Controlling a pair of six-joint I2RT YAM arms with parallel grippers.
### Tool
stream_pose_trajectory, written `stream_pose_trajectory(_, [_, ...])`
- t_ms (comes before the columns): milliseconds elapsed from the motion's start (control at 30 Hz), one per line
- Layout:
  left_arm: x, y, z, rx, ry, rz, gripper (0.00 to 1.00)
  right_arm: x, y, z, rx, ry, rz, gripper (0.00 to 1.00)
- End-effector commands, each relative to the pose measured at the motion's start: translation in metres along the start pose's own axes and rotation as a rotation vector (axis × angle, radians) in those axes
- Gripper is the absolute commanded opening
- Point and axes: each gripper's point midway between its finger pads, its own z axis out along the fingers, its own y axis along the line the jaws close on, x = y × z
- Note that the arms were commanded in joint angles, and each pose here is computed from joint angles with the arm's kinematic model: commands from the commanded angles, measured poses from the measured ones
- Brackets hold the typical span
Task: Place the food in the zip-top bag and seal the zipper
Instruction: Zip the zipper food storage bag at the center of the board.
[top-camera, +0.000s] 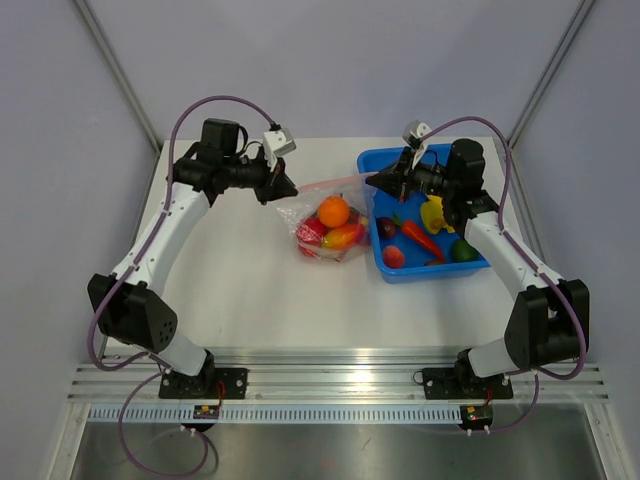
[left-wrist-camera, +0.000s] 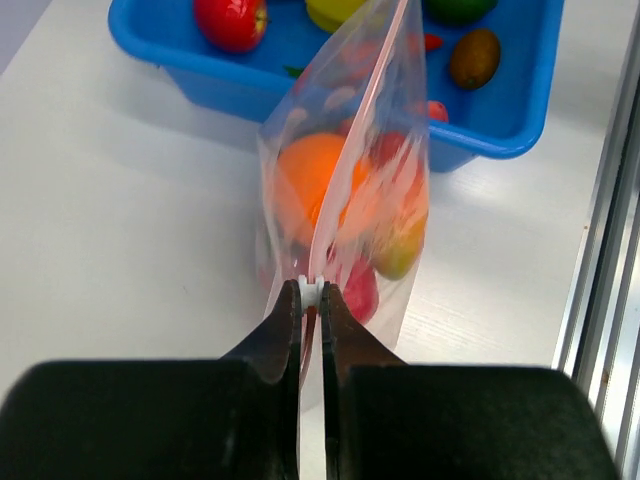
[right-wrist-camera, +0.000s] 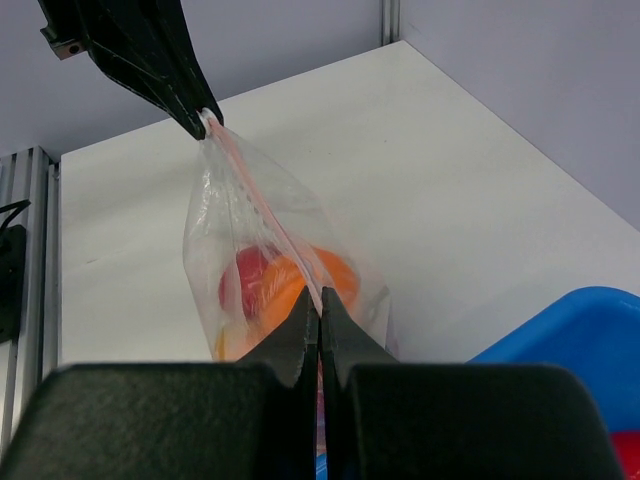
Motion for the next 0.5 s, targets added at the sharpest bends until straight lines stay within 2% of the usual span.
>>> stream_pose_trajectory(0, [0.027, 0.015, -0.033, -0.125, 0.063, -0.080, 0.00, -0.049, -0.026, -0.011, 0.109, -0.120, -0.124, 0.00])
stream_pose_trajectory(167, [0.047, 0.033, -0.060, -0.216, 0.045, -0.155, 0.00, -0.046, -0.032, -0.008, 0.114, -0.124, -0.101, 0.00])
stream_pose_trajectory(467, [0.053, 0.042, -0.087, -0.282, -0.031, -0.195, 0.00, -0.040, -0.032, -0.004, 0.090, -0.120, -0.064, 0.00])
